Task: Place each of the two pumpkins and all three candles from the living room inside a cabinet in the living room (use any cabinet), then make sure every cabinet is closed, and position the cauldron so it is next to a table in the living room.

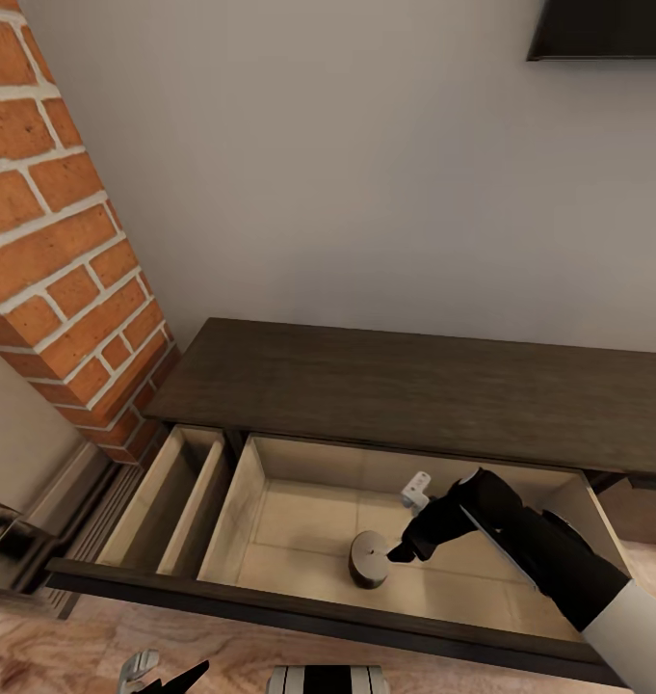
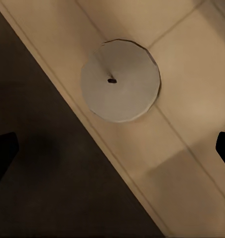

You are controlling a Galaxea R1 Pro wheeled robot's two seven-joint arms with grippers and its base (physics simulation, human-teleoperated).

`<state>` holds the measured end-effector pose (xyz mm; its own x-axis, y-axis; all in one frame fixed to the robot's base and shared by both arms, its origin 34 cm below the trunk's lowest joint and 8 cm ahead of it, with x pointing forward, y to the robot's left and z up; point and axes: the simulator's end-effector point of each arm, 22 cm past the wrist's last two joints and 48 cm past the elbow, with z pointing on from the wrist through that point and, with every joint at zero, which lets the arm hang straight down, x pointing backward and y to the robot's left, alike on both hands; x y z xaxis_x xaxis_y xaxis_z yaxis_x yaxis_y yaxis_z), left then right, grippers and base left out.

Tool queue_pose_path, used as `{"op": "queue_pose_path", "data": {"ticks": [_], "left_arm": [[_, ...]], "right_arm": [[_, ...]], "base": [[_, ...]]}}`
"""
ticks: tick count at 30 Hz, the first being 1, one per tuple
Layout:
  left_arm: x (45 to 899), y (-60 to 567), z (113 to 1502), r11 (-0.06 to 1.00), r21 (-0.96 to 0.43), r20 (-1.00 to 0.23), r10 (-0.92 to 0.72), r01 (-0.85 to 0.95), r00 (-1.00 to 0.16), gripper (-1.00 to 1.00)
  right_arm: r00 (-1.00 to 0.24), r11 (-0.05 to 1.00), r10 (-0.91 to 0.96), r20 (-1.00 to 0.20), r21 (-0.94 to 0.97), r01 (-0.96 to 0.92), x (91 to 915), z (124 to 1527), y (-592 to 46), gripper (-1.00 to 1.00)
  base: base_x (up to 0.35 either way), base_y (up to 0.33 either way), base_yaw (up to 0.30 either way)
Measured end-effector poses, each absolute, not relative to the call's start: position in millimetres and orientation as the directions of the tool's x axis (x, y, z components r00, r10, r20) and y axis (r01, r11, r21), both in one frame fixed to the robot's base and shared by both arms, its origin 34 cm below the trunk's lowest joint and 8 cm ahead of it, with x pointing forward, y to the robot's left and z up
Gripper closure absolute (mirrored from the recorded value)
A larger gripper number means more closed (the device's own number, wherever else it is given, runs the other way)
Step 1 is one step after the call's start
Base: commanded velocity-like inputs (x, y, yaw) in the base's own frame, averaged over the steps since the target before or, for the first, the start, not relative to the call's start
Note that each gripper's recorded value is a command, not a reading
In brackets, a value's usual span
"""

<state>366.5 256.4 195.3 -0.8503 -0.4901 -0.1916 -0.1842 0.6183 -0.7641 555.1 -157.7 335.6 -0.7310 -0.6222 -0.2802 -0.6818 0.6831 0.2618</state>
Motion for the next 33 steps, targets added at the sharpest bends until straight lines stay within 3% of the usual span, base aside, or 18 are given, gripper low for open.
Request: {"op": "queue_pose_path", "data": {"ticks": [33], "left_arm": [[371,257,200,0.619,-0.766,-0.205,-0.491,-0.173,-0.847,-1.00]], "right_arm": [[-0.732,0.667,-0.604,-0.315,0.304,-0.681,546,368,-180,-1.00]], "base": [[0.000,0.000,0.000]]}}
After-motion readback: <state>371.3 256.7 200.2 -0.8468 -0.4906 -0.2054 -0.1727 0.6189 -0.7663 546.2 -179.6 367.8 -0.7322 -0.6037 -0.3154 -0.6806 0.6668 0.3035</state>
